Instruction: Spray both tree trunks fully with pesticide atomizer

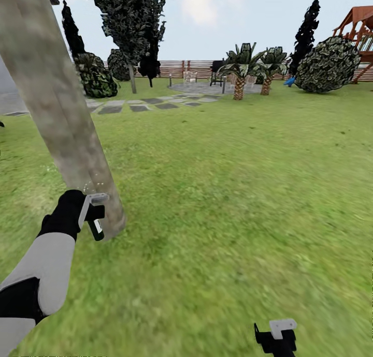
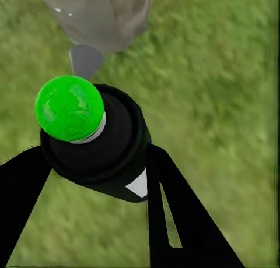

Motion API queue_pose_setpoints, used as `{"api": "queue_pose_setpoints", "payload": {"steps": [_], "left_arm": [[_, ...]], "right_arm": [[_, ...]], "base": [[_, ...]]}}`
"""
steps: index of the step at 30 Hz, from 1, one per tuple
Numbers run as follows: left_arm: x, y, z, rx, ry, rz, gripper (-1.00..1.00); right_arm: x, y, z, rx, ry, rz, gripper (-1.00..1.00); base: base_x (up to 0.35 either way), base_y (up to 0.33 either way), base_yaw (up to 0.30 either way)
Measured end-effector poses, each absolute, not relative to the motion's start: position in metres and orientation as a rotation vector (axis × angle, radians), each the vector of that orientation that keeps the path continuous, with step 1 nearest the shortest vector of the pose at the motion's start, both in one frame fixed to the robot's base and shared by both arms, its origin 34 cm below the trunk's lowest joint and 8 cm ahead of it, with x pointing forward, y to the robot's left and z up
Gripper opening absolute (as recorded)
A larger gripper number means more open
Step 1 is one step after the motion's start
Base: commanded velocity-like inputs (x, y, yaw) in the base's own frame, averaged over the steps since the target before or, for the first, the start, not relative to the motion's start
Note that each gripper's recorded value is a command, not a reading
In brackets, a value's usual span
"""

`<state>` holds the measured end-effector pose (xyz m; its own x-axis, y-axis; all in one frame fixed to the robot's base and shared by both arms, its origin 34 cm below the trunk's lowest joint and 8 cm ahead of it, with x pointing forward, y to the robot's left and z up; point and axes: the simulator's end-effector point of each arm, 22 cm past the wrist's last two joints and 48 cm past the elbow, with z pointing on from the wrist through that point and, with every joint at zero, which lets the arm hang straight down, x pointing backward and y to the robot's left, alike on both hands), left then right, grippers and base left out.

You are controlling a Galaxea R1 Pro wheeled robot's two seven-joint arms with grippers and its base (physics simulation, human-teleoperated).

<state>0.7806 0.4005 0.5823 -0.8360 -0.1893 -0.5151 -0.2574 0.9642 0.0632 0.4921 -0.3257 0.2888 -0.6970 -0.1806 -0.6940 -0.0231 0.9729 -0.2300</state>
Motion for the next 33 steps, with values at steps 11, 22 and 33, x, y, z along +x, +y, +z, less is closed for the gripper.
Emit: {"api": "queue_pose_setpoints", "payload": {"steps": [11, 22, 33], "left_arm": [[0.773, 0.401, 0.57, -0.312, 2.606, 0.185, -1.0], [0.758, 0.408, 0.551, -0.343, 2.632, 0.185, -1.0], [0.74, 0.43, 0.529, -0.406, 2.612, 0.193, -1.0]], "right_arm": [[0.492, -0.325, 0.289, -0.141, 2.332, -0.259, 1.0], [0.492, -0.326, 0.289, -0.141, 2.333, -0.262, 1.0], [0.492, -0.323, 0.289, -0.143, 2.332, -0.254, 1.0]], "base": [[0.064, -0.274, 0.224], [0.163, -0.251, 0.008], [0.229, -0.201, 0.149]]}}
